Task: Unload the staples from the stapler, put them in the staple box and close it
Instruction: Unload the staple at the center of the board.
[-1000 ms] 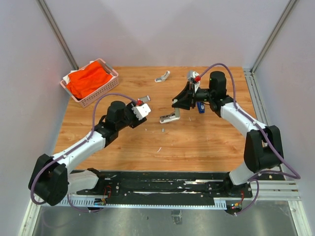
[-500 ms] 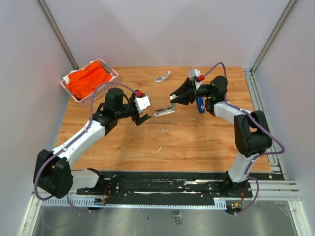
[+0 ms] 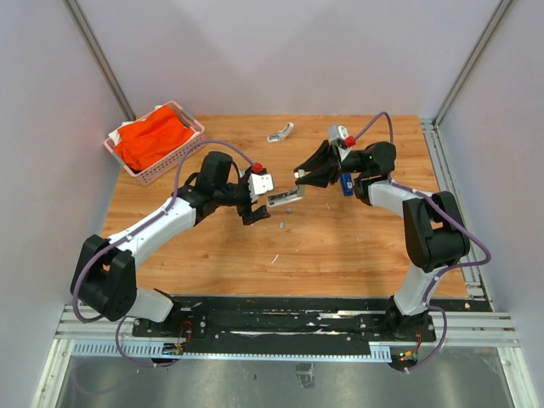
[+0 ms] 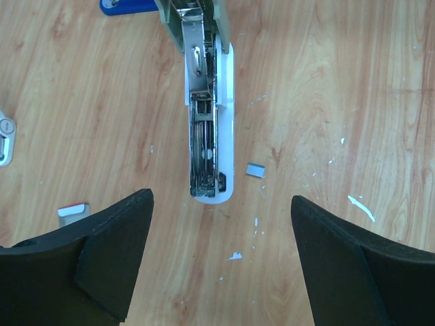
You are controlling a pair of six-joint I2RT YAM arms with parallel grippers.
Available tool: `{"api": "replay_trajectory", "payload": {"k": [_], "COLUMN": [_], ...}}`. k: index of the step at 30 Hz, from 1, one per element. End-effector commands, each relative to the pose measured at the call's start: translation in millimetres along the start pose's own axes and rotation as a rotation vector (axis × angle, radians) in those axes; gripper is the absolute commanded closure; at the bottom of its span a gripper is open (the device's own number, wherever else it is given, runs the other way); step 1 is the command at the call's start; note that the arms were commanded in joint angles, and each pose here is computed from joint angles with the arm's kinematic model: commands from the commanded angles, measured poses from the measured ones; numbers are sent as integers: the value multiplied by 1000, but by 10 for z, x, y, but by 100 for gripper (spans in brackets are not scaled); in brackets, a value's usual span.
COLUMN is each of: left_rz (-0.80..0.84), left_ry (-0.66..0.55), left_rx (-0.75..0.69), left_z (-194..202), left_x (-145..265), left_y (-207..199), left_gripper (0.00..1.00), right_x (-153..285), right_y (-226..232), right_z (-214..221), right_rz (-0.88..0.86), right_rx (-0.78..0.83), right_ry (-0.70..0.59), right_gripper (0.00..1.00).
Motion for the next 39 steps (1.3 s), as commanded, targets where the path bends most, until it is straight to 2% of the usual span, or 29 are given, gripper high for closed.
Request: {"api": "replay_trajectory", "payload": {"k": [1,8,11,21,26,28,34,36,39], "left_rz": [15,24,13,-26,-48,-50,-54,-55,-58], "left_ry": [-6,10,22,32,33,34,34,39,49], "left_rx": [-14,23,30,60,74,76,69,64,60], "left_z": [-76,-28,-2,12,11,8,-2,1,11], "left_x": [-93,-224,-244,-262,-274,-274,-247,-238,-228], "left_y": [21,2,22,70,104,104,102,103,100], "left_gripper": [13,19,26,65,79,84,87,88,89], "right_x": [-86,-140,-147,-147,-145,-147,-114,-101,-81], "right_y": [127,169,194,197,193,186,148,136,122], "right_z": [-157,-219,-240,-237,-240,-243,-221,-217,-204], "right_rz": [-30,-34,-36,-36,-35,-35,-30,-27,-22], "right_rx": [89,89,91,88,88,83,68,64,60], "right_ry": [-12,-24,-27,-26,-27,-26,-20,-19,-18], "right_gripper": [99,99,99,99,98,94,73,61,49]}}
Point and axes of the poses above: each gripper's point midway between its finger pads, its own x axis back along the fingers, its own y axis along the line the jaws close on, z = x × y, the point moved 6 cm from there along x, back along the fingers, and after that the axes turned 7 degrees about -x, right-handed, at the moved point
